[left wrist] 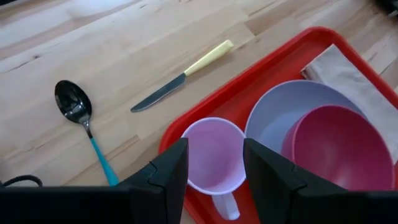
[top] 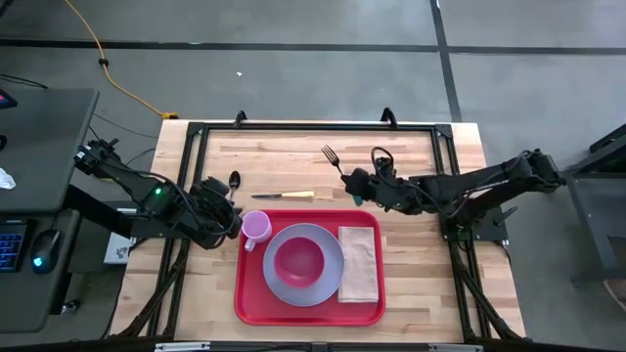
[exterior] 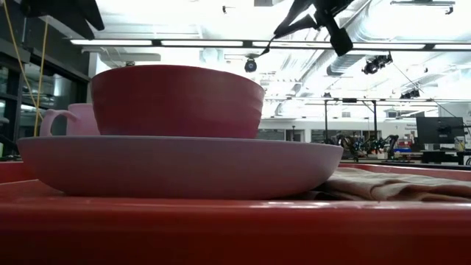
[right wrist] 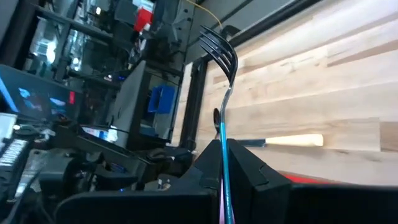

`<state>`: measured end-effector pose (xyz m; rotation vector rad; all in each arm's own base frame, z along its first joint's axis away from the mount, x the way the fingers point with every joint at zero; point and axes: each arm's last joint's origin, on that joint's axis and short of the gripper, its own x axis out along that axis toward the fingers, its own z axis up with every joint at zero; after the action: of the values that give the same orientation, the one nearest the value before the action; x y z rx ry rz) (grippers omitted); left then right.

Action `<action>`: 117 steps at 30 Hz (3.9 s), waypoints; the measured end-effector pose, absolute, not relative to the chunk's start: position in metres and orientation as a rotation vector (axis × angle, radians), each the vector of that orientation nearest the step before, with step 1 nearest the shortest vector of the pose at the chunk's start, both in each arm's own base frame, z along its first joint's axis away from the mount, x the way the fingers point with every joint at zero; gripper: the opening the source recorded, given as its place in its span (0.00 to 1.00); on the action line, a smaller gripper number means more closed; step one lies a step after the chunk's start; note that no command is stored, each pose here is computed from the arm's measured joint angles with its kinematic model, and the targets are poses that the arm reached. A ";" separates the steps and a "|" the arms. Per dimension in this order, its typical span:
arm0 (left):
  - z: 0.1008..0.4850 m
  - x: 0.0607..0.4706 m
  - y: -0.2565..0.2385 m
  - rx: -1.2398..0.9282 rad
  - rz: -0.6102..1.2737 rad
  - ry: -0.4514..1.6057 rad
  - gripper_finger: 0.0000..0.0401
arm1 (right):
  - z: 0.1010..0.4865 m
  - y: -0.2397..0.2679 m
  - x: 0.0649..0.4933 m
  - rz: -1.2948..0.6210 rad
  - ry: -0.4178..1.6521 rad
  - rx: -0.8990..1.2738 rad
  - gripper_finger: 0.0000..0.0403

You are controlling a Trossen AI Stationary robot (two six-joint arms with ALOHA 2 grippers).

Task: Set up tray
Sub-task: Put the blue fork on the brown napkin

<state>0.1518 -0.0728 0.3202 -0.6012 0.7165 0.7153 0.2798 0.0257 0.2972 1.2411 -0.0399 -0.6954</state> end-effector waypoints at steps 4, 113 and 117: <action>0.320 0.151 -0.072 -0.595 0.718 0.732 0.46 | 0.276 0.020 0.278 -0.668 -0.072 1.270 0.00; 0.362 0.218 -0.086 -0.515 0.257 0.312 0.46 | 0.191 0.206 0.224 -0.636 -0.452 1.177 0.00; 0.353 0.244 -0.083 -0.567 0.155 0.348 0.46 | 0.191 0.206 0.224 -0.636 -0.452 1.177 0.00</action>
<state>0.2442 -0.0830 0.3534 -0.5673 0.3483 0.1545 0.2240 0.2056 0.1912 1.1765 -0.4515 -0.6356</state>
